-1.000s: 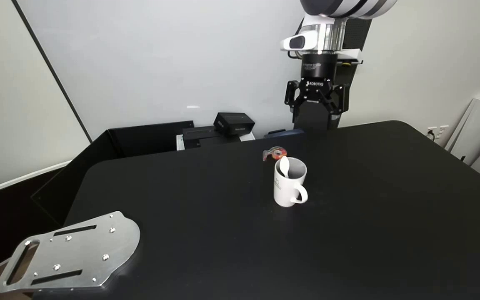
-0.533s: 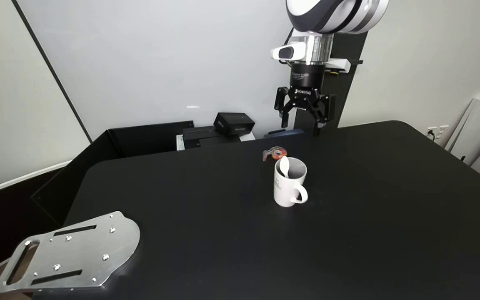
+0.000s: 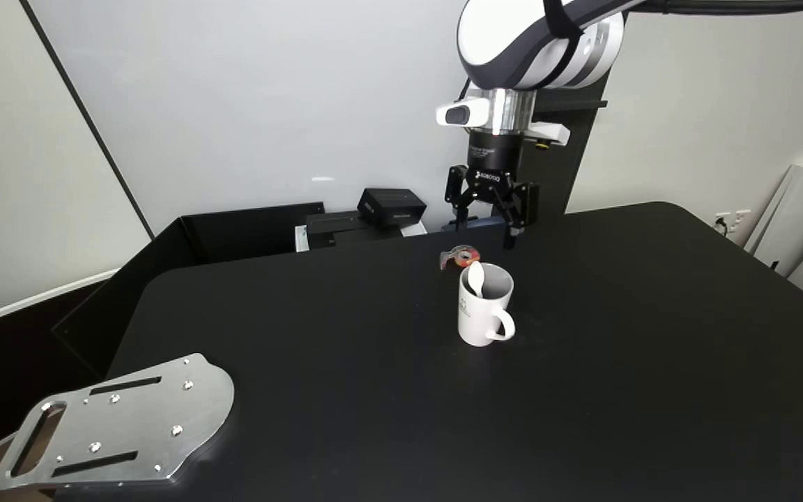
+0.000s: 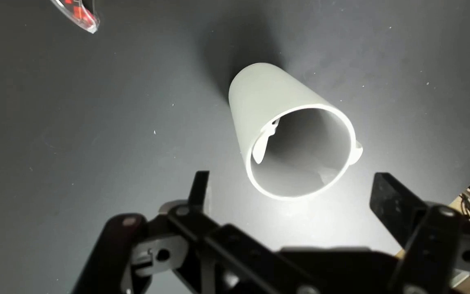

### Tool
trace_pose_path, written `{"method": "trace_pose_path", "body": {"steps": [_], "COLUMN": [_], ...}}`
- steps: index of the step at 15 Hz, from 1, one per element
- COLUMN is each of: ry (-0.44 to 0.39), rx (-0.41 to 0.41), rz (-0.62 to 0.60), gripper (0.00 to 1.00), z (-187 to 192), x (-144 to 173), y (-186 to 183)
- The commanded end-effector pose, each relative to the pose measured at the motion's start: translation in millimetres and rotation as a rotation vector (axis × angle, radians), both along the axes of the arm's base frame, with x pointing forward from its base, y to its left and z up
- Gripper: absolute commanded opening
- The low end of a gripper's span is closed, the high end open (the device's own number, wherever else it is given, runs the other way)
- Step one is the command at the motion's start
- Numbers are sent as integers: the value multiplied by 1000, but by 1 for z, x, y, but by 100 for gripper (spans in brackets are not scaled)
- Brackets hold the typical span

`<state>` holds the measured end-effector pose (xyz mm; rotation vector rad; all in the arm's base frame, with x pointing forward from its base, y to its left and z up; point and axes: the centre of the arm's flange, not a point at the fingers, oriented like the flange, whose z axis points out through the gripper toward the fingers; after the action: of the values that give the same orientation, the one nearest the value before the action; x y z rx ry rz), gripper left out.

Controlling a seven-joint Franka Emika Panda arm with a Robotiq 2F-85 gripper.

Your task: Remove the white spoon from the mug and place it on the table

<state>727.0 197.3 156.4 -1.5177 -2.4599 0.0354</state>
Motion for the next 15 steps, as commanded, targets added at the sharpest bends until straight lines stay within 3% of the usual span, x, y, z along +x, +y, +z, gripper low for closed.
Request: {"method": "trace_pose_path", "body": {"steps": [1,15], "ry": [-19,11], "rx": [-16,-28], "rz": [-51,-85], "gripper": [100,100], "z": [-10,-35], "x": [14,14], "y": [10,8]}}
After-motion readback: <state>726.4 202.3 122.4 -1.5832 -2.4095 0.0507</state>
